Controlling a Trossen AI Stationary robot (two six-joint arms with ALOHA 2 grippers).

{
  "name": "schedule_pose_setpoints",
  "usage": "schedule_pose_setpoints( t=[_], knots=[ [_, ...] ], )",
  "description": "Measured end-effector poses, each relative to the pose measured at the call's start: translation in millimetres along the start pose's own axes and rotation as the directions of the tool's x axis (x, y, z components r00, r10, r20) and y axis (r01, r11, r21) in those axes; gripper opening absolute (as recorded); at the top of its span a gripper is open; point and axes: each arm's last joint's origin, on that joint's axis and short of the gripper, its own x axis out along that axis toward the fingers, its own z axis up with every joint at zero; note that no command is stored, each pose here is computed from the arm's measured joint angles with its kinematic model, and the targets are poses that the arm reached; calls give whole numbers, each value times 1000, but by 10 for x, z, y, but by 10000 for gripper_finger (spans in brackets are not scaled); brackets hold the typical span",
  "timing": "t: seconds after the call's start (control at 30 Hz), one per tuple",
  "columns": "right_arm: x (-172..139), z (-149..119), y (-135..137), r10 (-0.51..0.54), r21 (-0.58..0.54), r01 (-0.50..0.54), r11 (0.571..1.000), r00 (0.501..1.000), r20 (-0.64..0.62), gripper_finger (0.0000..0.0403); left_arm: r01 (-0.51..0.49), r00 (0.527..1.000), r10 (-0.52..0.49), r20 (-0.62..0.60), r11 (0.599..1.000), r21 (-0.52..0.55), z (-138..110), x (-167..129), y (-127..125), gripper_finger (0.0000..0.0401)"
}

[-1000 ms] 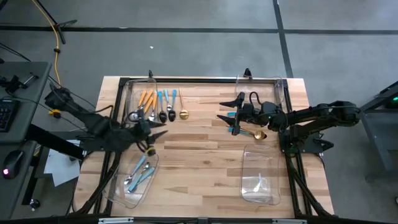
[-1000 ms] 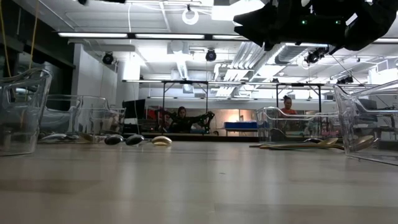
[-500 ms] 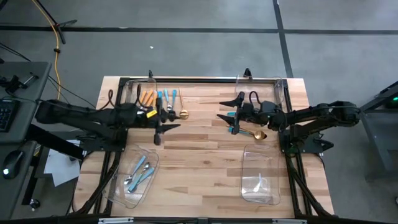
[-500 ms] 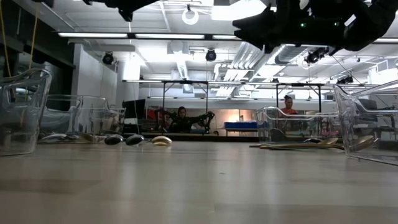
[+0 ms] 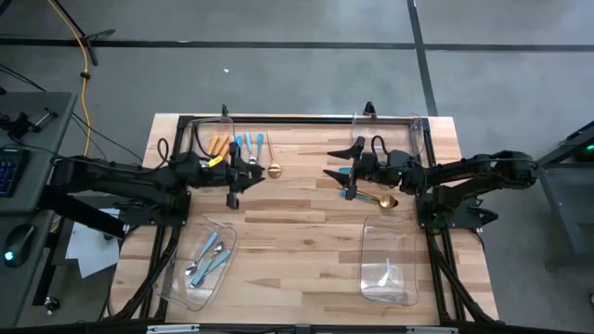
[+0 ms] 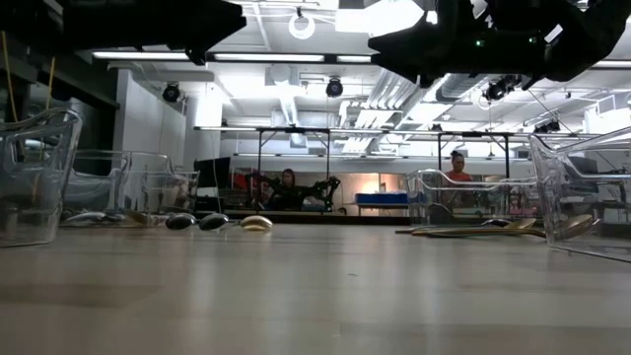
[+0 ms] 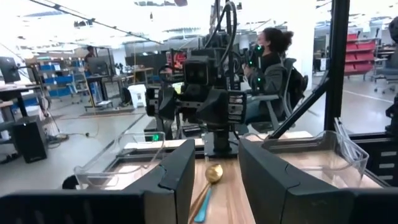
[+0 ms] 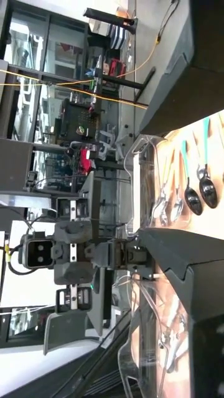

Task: Sort silverware by color (type)
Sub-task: Put the light blue spoon into the bottom left transparent bin

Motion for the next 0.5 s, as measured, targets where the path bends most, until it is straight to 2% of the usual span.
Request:
schedule_pose_setpoints(
  t=[0.27, 0.5],
  knots=[
    [0, 2, -1, -4, -38, 4, 999, 1000, 2, 243, -15, 1000, 15, 17, 1000, -1, 1, -9, 3, 115],
    [0, 2, -1, -5, -22, 5, 1000, 1000, 1, 243, -27, 1000, 27, -5, 1000, -1, -19, -8, 5, 115]
  ],
)
